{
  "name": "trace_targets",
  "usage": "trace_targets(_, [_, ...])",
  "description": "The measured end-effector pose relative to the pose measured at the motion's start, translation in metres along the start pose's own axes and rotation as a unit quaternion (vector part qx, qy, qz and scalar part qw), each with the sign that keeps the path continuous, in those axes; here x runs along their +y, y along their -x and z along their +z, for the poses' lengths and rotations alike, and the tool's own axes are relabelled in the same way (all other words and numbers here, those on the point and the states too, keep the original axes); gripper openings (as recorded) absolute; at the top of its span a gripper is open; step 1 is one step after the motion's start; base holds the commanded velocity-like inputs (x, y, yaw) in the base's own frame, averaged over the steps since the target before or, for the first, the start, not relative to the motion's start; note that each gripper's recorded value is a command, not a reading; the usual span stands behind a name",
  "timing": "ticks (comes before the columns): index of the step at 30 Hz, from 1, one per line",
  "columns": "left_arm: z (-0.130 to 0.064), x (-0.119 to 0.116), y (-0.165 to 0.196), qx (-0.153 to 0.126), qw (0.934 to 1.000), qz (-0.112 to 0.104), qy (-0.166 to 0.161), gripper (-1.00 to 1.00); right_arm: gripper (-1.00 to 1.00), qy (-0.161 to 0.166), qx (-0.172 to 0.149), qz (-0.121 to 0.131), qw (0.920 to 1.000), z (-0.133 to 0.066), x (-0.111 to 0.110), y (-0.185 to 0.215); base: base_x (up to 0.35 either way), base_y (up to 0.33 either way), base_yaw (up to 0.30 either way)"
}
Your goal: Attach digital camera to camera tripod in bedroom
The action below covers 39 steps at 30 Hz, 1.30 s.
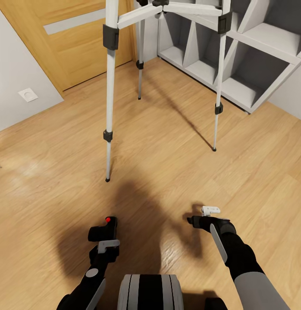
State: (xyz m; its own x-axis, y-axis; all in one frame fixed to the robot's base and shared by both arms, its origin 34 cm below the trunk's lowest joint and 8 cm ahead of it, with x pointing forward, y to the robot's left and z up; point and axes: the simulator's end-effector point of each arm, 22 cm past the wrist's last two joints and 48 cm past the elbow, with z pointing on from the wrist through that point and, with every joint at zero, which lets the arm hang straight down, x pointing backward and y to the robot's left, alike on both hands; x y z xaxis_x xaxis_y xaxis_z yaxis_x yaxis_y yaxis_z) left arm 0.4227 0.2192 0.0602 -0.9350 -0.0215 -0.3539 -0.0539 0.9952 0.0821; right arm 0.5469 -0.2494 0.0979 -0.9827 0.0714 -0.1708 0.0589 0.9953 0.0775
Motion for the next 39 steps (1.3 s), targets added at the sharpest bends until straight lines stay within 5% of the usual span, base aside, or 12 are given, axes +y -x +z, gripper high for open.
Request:
trace_targets(36, [0.0001, 0.0001, -0.0031, 0.003, 1.0000, 0.001, 0.000, 1.00, 1.00, 0.000, 0.000, 0.000, 1.0000, 0.0000, 0.0000, 0.0000, 0.024, 0.000, 0.000])
trace_targets(37, [0.0001, 0.0001, -0.0031, 0.003, 1.0000, 0.001, 0.000, -1.00, 1.00, 0.000, 0.000, 0.000, 1.0000, 0.0000, 0.0001, 0.0000, 0.000, 0.000, 0.000])
trace_targets(39, [0.0001, 0.0001, -0.0034, 0.003, 1.0000, 0.001, 0.000, -1.00, 1.00, 0.000, 0.000, 0.000, 1.0000, 0.0000, 0.0001, 0.0000, 0.000, 0.000, 0.000])
